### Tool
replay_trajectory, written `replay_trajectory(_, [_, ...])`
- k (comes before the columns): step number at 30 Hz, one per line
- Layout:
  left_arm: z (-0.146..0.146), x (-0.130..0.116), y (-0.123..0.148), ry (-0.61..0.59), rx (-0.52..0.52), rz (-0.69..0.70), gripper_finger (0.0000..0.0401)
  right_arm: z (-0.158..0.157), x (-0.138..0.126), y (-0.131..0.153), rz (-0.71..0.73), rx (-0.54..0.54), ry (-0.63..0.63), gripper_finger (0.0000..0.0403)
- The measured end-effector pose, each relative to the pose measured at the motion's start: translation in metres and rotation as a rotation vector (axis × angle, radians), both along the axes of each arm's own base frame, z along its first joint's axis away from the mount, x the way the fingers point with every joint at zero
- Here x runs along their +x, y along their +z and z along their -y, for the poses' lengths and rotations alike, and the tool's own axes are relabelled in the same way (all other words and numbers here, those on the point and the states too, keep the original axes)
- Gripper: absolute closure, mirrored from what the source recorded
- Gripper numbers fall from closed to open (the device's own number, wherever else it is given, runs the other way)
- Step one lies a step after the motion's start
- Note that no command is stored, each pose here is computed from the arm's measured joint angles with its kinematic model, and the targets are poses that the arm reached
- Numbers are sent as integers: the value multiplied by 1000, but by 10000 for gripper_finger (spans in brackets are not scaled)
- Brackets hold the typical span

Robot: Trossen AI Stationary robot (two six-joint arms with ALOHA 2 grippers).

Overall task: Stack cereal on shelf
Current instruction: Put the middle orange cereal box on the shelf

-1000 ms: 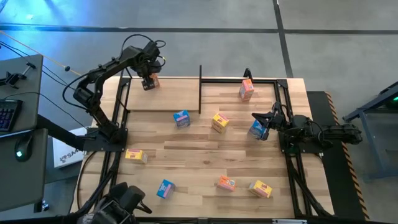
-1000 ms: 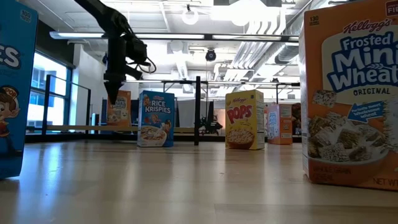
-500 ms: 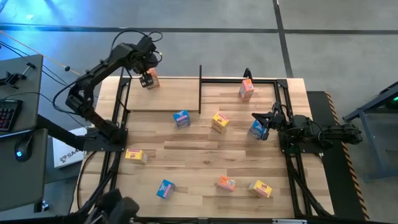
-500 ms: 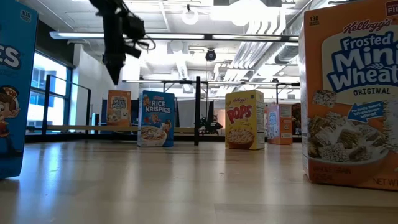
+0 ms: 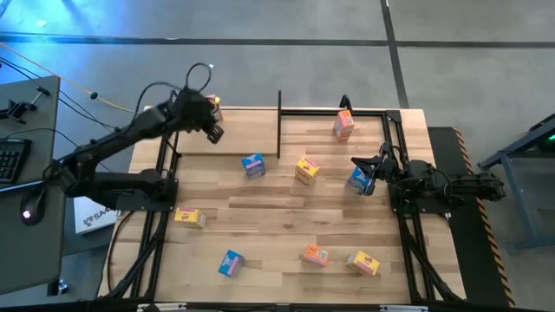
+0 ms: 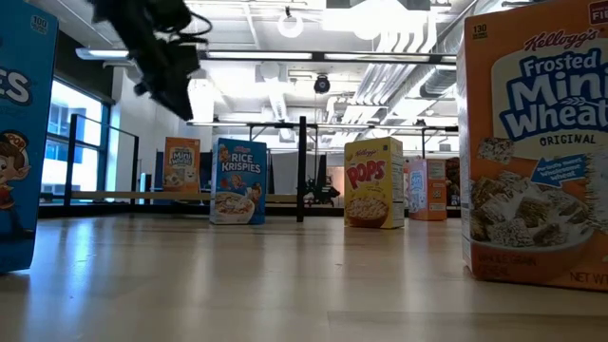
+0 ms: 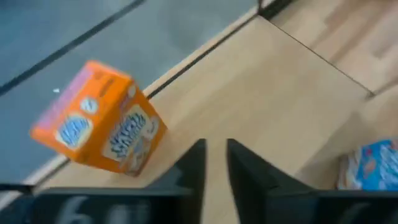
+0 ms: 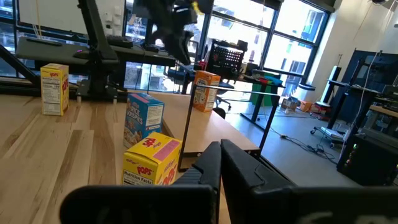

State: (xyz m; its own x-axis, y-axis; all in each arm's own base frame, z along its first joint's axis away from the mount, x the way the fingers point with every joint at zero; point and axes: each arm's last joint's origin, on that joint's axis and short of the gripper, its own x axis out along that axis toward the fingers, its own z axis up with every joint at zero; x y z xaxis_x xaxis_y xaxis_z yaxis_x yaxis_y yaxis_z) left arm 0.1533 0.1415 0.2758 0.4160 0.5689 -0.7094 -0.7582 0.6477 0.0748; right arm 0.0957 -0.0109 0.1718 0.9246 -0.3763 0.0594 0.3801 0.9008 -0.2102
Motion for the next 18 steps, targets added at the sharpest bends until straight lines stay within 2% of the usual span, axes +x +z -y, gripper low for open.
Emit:
replay_trajectory(2, [2,-5,-20,71,-26,-1,391,0,0,0,0,0,0,403])
replay_trajectory(7, [-3,-15,-45,248,4,-5,387,0,0,0,0,0,0,403])
replay_trajectory(12, [-10,-15,-50,277,72,68,400,0,0,0,0,0,0,403])
replay_trajectory(18, [-18,-22,-54,349,87,30,401,0,0,0,0,0,0,403])
